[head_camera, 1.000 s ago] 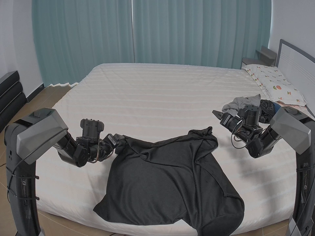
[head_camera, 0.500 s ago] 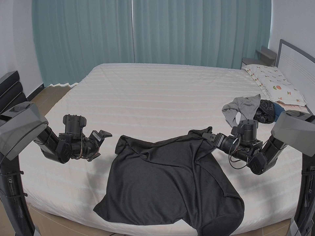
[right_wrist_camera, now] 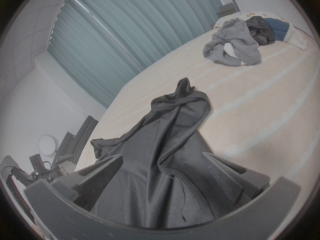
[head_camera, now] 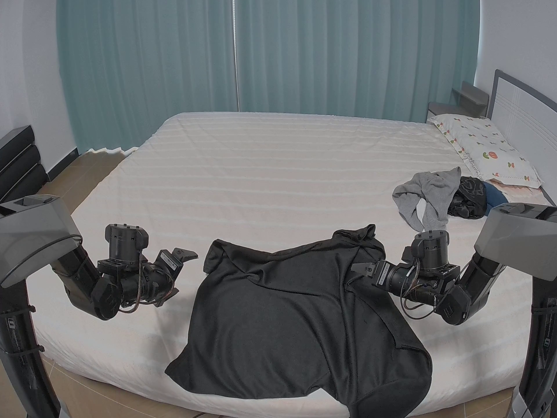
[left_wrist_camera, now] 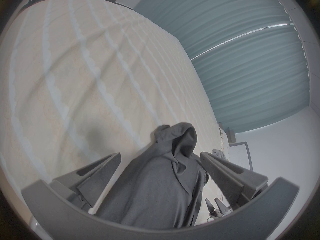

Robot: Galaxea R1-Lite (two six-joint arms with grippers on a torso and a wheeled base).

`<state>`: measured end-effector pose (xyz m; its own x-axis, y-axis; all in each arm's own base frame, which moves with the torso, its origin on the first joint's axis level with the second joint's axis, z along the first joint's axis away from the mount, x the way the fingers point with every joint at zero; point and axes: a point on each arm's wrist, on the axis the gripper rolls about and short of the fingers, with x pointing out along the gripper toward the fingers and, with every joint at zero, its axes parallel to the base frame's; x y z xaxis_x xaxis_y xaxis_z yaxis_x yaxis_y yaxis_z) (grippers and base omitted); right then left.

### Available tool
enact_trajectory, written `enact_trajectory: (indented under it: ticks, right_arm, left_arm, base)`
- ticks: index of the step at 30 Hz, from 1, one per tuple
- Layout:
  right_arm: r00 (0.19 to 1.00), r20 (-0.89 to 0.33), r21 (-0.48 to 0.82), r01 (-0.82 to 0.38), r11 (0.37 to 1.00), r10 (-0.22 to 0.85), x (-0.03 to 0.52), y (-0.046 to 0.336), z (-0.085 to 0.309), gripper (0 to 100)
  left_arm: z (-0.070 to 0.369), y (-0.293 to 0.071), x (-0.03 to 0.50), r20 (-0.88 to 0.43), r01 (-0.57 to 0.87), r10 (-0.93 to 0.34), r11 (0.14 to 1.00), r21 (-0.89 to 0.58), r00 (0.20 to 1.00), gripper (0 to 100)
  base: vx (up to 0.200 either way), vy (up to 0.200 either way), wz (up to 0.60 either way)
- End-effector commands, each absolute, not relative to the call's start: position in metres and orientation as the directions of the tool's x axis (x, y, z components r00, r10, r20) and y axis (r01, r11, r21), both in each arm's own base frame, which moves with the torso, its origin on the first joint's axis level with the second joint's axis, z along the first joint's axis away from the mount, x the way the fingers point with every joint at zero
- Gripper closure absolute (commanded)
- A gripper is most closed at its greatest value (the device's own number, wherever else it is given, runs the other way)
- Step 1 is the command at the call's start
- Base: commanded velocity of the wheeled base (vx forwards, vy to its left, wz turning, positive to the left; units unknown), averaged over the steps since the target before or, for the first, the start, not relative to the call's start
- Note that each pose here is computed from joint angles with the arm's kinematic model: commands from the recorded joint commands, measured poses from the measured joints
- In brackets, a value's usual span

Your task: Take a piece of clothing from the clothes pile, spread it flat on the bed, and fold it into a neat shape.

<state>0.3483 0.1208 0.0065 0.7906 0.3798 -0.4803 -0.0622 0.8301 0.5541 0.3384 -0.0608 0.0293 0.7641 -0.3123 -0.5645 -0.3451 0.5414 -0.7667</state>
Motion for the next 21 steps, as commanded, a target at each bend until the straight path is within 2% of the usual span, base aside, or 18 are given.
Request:
enact_trajectory:
  ticks: [1, 4, 7, 21]
  right_arm:
    - [0.787, -0.484, 0.552, -0.065, 0.831, 0.383, 0.355, 0.126, -0.001, 0]
    - [0.802, -0.473, 0.543, -0.06, 0.837, 0.365, 0.363, 0.133, -0.004, 0]
    - [0.82, -0.474, 0.528, -0.027, 0.849, 0.321, 0.375, 0.139, -0.018, 0]
    - [0.847, -0.408, 0.684, 0.037, 0.729, 0.34, 0.408, 0.157, -0.032, 0]
  left_arm:
    - [0.026, -0.067, 0.336, -0.574, -0.342, -0.325, 0.551, -0.761, 0.752, 0]
    - [0.022, -0.067, 0.338, -0.581, -0.349, -0.324, 0.553, -0.757, 0.747, 0]
    - [0.015, -0.067, 0.339, -0.593, -0.36, -0.322, 0.555, -0.75, 0.738, 0]
    - [0.011, -0.07, 0.343, -0.58, -0.347, -0.326, 0.553, -0.757, 0.747, 0]
  base:
    - [-0.2, 0.0, 0.0]
    - [-0.2, 0.0, 0.0]
    - [0.0, 0.0, 0.0]
    - [0.0, 0.0, 0.0]
